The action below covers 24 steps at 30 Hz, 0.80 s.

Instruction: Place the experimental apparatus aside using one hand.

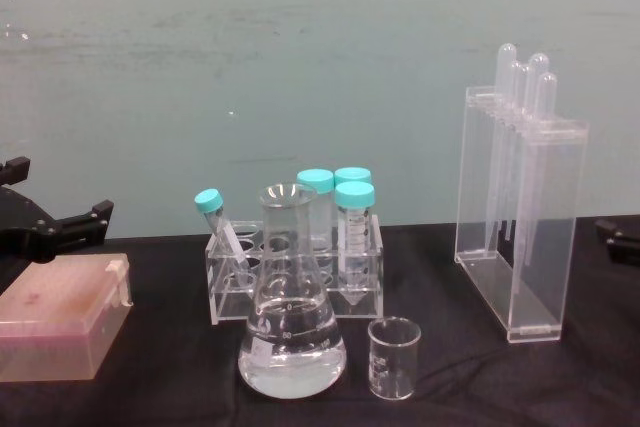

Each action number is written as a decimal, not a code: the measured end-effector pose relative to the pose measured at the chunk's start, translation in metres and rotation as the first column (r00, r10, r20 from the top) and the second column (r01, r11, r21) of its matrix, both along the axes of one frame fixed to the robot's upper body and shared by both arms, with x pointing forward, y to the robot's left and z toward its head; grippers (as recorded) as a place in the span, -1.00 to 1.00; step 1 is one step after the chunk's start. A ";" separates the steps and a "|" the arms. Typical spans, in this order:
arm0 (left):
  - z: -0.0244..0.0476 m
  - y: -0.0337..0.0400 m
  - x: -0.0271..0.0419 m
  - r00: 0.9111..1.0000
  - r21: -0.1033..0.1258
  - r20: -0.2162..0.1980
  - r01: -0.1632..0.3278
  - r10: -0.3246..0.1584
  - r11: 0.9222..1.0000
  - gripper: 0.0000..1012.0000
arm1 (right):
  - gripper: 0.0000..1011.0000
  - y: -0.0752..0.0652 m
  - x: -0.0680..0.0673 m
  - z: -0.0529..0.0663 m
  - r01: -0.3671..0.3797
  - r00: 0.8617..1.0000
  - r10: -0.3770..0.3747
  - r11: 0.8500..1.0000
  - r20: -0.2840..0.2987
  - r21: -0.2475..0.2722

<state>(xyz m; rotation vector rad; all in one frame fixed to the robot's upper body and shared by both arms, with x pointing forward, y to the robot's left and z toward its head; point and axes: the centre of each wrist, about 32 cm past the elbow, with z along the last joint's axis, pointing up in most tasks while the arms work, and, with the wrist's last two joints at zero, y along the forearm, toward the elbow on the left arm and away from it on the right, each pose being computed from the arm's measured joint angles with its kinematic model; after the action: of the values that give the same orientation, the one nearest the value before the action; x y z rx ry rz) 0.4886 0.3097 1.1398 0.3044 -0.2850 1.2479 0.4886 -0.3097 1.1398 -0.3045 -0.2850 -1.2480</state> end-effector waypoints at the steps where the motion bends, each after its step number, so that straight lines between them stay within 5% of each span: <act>1: 0.0000 0.0000 0.0000 1.000 0.000 0.000 0.000 0.000 1.000 0.98 | 0.98 0.000 0.000 0.000 0.000 1.000 0.000 1.000 0.000 0.000; 24: 0.0000 0.0000 0.0000 1.000 0.000 0.000 0.000 0.000 1.000 0.98 | 0.98 0.000 0.000 0.000 0.000 1.000 0.000 1.000 0.000 0.000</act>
<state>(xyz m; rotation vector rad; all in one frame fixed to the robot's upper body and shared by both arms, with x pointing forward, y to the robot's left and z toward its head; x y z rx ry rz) 0.4886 0.3097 1.1398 0.3044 -0.2850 1.2479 0.4886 -0.3097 1.1398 -0.3045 -0.2851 -1.2479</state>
